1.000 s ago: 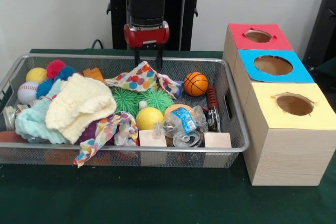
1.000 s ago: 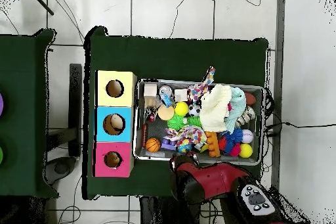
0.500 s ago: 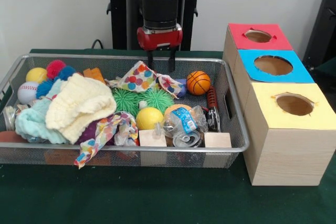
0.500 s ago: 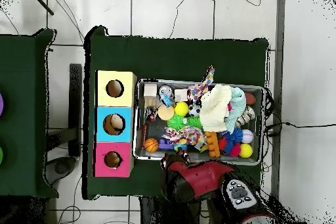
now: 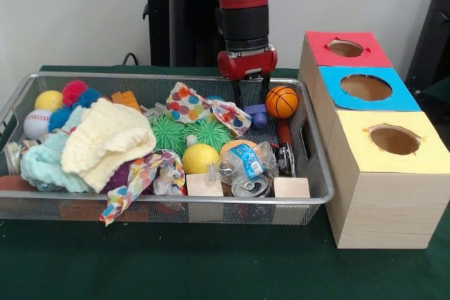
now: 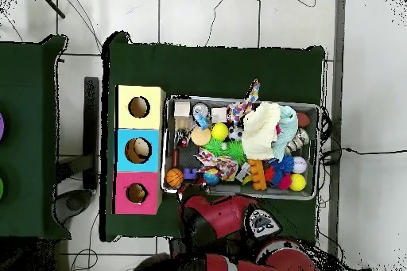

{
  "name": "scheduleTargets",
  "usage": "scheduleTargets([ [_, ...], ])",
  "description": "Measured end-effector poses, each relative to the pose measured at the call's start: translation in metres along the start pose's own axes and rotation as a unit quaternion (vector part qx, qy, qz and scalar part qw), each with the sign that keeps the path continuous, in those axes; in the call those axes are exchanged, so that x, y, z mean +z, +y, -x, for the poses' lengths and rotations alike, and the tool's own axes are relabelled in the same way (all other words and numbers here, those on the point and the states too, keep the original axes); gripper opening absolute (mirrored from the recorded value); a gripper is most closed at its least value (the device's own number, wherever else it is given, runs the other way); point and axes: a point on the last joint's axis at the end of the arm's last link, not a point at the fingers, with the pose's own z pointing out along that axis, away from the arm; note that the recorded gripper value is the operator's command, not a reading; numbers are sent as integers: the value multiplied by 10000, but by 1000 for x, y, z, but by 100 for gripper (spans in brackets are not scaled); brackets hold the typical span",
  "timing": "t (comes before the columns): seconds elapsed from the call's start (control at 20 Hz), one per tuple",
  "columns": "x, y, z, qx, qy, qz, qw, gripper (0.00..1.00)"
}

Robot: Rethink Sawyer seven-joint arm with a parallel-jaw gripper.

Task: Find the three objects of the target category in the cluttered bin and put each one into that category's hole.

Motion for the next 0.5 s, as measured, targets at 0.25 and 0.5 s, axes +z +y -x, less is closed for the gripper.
scheduleTargets([
  [0.25,1,1,-4,187,-181,-162,9995,100],
  [0.5,-1,4,-7,379,-220,-317,9985,100],
])
